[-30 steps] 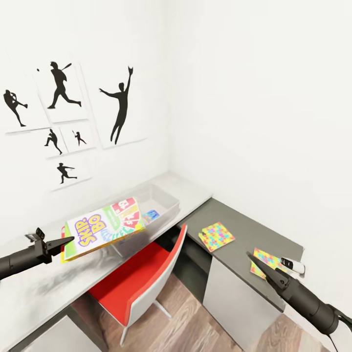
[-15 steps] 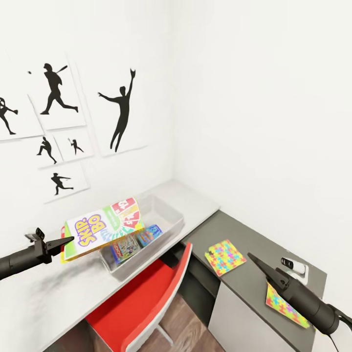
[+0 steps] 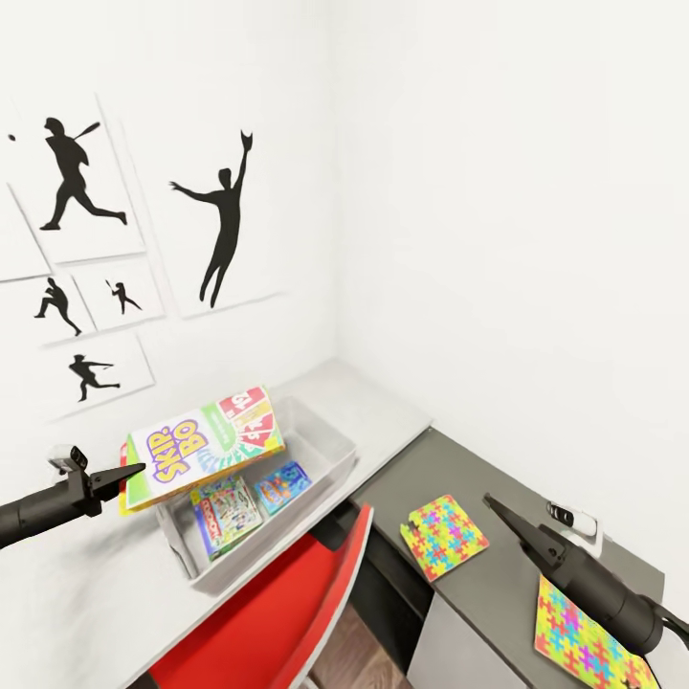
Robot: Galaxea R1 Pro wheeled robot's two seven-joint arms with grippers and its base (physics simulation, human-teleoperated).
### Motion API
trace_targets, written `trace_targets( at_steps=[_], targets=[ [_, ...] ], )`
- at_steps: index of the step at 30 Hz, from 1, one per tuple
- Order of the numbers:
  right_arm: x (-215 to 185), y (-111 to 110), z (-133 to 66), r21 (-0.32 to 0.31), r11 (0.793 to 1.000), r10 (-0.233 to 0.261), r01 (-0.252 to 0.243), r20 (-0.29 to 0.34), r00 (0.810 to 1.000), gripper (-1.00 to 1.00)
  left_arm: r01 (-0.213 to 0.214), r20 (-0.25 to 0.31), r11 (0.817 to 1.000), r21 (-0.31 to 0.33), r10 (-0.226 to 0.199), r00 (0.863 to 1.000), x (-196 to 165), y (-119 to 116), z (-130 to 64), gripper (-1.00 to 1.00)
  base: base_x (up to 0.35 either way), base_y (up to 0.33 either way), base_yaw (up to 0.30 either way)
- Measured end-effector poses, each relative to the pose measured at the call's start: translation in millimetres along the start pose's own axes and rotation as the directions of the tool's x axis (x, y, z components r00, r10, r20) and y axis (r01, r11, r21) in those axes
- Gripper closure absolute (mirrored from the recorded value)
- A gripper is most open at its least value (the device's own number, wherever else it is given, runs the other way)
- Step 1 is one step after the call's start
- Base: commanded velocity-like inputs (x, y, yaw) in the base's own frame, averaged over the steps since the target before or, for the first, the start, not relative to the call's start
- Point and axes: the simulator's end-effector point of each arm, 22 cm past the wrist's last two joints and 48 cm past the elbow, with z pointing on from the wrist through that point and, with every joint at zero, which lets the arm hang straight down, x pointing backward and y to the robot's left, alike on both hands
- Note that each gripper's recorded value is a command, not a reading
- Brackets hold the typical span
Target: Put all the toys in the child's room - the three board games (two on the bed and one on the table), the two jigsaw puzzles on the table, and the tennis ball on the table - inside the toy box on the table in the child's room.
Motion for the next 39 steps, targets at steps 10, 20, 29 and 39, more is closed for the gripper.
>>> trace_targets(
  at_steps=[10, 20, 29, 39],
  targets=[
    [1, 0, 0.4, 0.001, 1.0, 0.001, -0.001, 0.0, 1.0, -1.0, 0.005, -0.001, 1.0, -0.001, -0.005, 1.0, 1, 1, 0.2, 1.0, 0.238, -0.025, 0.0],
    [1, -1, 0.6, 0.001, 1.0, 0.001, -0.001, -0.001, 1.0, -1.0, 0.005, 0.001, 1.0, 0.001, -0.005, 1.0, 1, 1, 0.6, 1.0, 0.079, -0.051, 0.0],
    [1, -1, 0.6, 0.001, 1.0, 0.001, -0.001, -0.001, 1.0, -1.0, 0.011, 0.001, 1.0, 0.001, -0.011, 1.0, 1, 2, 0.6, 1.0, 0.005, -0.004, 0.0],
    [1, -1, 0.9, 0.002, 1.0, 0.003, -0.003, -0.001, 1.0, -1.0, 0.056, 0.003, 0.961, -0.271, -0.057, 0.998, 23, 73, 22.9, 1.0, 0.0, 0.0, 0.0]
  ],
)
